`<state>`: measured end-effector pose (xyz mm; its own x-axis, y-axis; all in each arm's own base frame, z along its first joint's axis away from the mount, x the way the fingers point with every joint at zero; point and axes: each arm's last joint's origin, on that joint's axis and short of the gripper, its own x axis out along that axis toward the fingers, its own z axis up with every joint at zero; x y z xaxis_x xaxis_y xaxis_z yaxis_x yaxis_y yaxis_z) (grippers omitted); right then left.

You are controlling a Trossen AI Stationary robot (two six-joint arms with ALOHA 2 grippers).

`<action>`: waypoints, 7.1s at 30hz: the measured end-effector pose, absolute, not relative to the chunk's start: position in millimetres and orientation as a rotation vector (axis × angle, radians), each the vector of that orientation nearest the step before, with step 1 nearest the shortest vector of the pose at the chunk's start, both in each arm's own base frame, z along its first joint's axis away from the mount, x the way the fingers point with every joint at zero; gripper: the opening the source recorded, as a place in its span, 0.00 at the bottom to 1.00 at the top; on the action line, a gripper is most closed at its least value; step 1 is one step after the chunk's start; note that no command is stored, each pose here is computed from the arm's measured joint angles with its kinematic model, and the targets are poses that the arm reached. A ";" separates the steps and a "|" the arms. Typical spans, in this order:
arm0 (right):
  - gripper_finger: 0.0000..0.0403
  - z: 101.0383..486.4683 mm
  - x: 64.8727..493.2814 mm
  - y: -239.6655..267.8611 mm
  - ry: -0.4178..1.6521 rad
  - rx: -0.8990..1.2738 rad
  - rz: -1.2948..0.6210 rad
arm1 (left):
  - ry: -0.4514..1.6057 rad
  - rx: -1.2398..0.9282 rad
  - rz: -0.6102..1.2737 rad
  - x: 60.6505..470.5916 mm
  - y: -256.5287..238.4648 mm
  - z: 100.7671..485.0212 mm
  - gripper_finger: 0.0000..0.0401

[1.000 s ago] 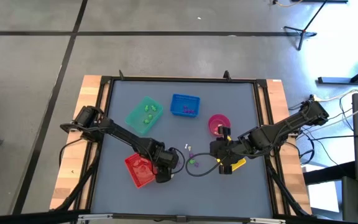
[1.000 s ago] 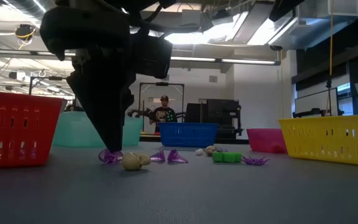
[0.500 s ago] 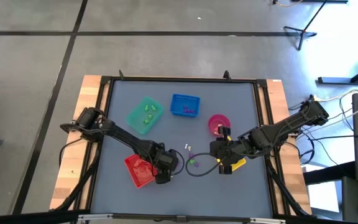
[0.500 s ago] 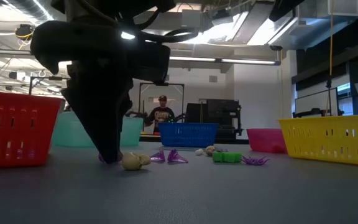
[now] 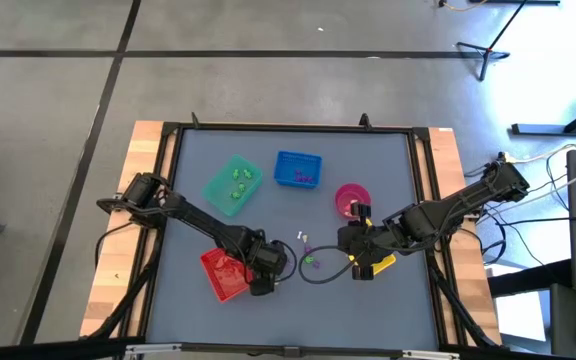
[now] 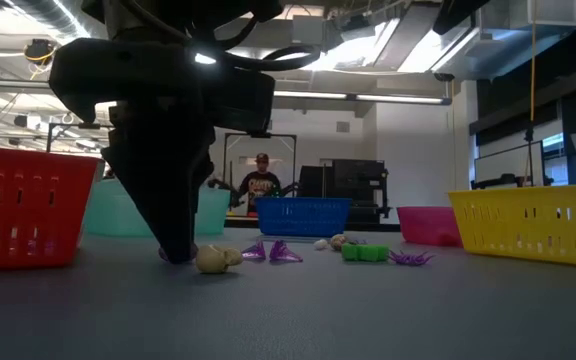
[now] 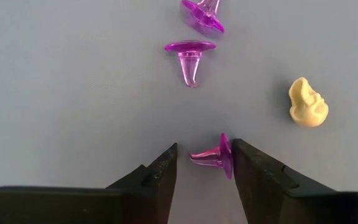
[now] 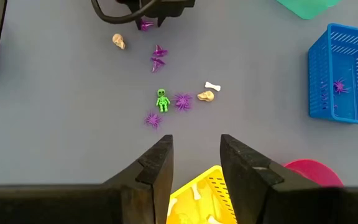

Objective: Sort Halloween decoration
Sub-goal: Put the purple witch hat toy into the orange bin

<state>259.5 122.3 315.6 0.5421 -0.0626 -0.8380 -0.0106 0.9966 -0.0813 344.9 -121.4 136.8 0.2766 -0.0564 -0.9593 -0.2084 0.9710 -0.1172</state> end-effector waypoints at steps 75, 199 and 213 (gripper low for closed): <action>0.33 315.6 259.5 122.3 0.998 -0.080 -0.031 | 1.227 -0.181 0.015 356.4 -126.5 149.6 0.19; 0.33 315.5 259.5 122.3 0.998 -0.080 -0.031 | 1.470 -0.373 0.150 346.6 -113.4 142.2 0.20; 0.33 315.5 259.5 122.3 0.998 -0.080 -0.031 | 1.475 -0.380 0.143 346.5 -113.3 142.2 0.16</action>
